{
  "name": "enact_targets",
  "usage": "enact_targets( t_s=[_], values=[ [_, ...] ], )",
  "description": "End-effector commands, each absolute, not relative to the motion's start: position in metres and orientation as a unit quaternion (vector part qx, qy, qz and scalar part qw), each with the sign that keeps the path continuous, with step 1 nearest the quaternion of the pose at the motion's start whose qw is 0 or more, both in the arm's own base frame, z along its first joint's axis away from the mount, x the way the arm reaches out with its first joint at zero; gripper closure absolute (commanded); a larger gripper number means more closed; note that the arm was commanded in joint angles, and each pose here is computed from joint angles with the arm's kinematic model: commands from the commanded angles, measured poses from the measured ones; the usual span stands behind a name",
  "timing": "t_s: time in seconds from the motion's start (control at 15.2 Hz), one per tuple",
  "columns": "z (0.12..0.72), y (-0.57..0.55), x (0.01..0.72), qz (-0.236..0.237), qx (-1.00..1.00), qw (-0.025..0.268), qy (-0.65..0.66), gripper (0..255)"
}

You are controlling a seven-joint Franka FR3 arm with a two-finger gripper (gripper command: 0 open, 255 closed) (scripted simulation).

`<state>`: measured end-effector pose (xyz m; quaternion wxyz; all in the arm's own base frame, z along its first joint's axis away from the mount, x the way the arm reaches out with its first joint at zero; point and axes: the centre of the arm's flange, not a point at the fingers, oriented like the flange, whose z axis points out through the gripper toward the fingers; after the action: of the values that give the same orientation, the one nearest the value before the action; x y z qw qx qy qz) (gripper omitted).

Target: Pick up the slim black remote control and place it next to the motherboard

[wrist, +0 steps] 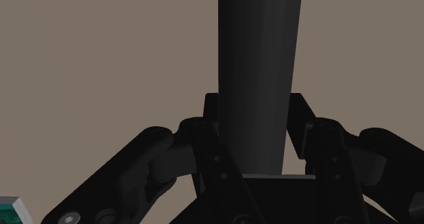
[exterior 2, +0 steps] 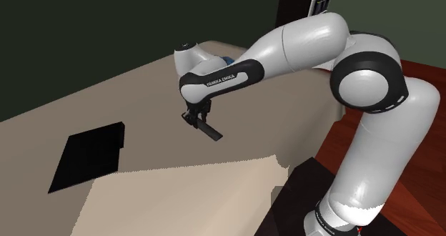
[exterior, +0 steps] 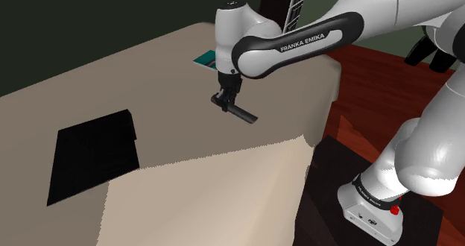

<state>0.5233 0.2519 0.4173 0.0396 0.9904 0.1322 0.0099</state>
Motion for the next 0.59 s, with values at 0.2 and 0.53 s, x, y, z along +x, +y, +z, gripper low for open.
enact_targets(
  t_s=[0.2,0.53],
  values=[
    [0.42,0.312,0.495,0.01,0.99,0.04,0.131,255],
    [0.42,0.373,0.468,0.01,0.99,0.04,0.131,255]
  ],
)
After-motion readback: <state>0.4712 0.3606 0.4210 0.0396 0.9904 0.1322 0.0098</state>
